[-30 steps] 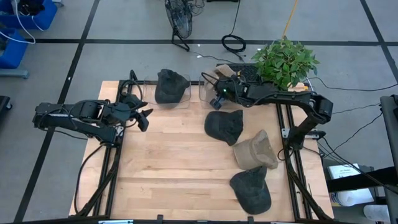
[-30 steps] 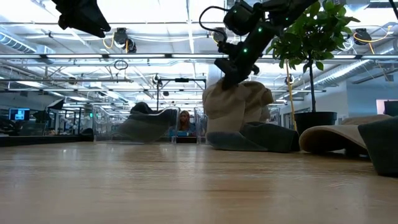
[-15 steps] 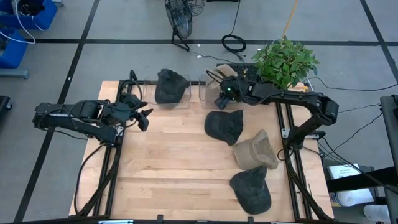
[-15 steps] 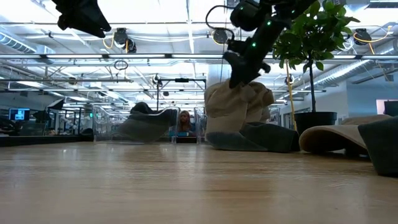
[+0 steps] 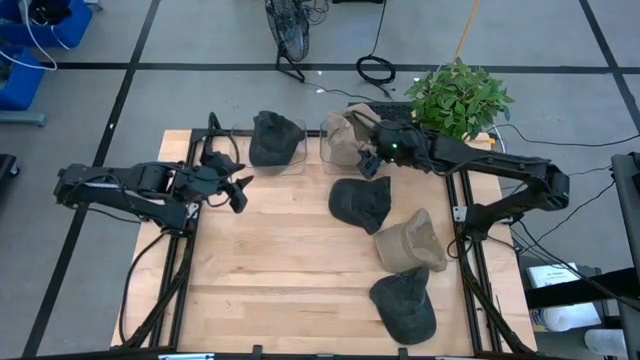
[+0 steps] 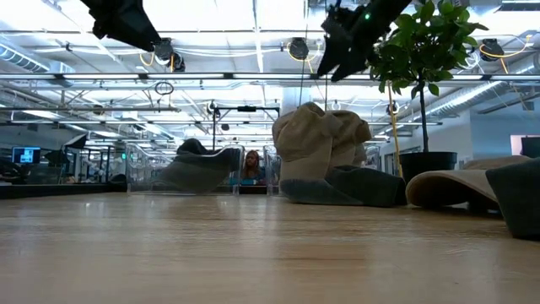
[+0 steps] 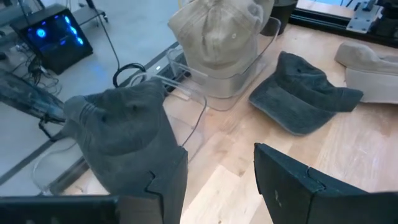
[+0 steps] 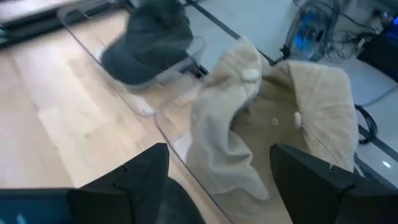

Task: Pick & Place hat
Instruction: Put the black cap into the left transparent bin

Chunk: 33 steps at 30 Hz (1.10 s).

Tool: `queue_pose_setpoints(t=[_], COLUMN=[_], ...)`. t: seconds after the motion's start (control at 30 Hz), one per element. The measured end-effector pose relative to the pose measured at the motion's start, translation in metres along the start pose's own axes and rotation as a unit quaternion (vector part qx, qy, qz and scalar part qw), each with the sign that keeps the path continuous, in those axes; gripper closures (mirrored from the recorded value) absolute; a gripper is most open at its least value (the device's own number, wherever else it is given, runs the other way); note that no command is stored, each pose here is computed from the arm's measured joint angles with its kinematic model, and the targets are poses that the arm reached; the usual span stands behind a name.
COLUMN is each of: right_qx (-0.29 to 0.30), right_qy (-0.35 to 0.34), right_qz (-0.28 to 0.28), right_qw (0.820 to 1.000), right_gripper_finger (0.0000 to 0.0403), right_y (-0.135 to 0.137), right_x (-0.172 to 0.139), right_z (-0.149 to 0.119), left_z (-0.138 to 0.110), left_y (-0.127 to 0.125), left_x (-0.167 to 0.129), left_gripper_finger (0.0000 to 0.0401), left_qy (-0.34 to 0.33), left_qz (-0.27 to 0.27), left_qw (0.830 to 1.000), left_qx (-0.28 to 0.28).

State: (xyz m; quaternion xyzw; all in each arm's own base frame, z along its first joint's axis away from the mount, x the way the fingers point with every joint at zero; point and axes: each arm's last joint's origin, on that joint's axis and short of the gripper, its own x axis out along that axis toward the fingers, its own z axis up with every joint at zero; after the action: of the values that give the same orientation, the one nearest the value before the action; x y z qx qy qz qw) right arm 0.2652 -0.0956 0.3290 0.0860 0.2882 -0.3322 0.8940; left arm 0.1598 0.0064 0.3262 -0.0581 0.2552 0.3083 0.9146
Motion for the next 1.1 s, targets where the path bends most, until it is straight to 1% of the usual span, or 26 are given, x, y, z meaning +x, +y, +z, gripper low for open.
queue_pose_setpoints(t=[0.13, 0.27, 0.4, 0.47, 0.6, 0.77, 0.93, 1.1], right_qx=[0.011, 0.015, 0.004, 0.006, 0.015, 0.004, -0.02, -0.038], right_qy=[-0.01, -0.004, 0.034, 0.064, 0.126, 0.191, 0.228, 0.248], right_qz=[0.014, 0.027, 0.033, 0.029, 0.014, 0.001, -0.001, 0.005], right_qw=[1.0, 1.0, 0.999, 0.998, 0.992, 0.981, 0.973, 0.968], right_gripper_finger=[0.0153, 0.0166, 0.0184, 0.0194, 0.0215, 0.0253, 0.0302, 0.0343], right_y=[0.004, 0.009, 0.014, 0.014, 0.013, 0.017, 0.026, 0.035], right_x=[-0.013, -0.024, -0.034, -0.039, -0.049, -0.063, -0.075, -0.086], right_z=[0.0, -0.003, -0.013, -0.02, -0.035, -0.052, -0.064, -0.074], left_z=[0.004, 0.005, 0.006, 0.007, 0.01, 0.015, 0.017, 0.012], left_y=[-0.006, -0.012, -0.02, -0.025, -0.036, -0.053, -0.076, -0.101], left_x=[0.006, 0.012, 0.019, 0.023, 0.033, 0.047, 0.057, 0.068], left_gripper_finger=[0.0215, 0.0215, 0.0215, 0.0215, 0.0215, 0.0215, 0.0215, 0.0215], left_qy=[-0.01, -0.007, 0.003, 0.003, -0.004, -0.025, -0.05, -0.059], left_qz=[-0.004, -0.01, -0.06, -0.081, -0.107, -0.141, -0.169, -0.195], left_qw=[1.0, 0.999, 0.996, 0.995, 0.992, 0.988, 0.984, 0.979], left_qx=[0.018, 0.038, 0.059, 0.058, 0.061, 0.055, 0.037, 0.027])
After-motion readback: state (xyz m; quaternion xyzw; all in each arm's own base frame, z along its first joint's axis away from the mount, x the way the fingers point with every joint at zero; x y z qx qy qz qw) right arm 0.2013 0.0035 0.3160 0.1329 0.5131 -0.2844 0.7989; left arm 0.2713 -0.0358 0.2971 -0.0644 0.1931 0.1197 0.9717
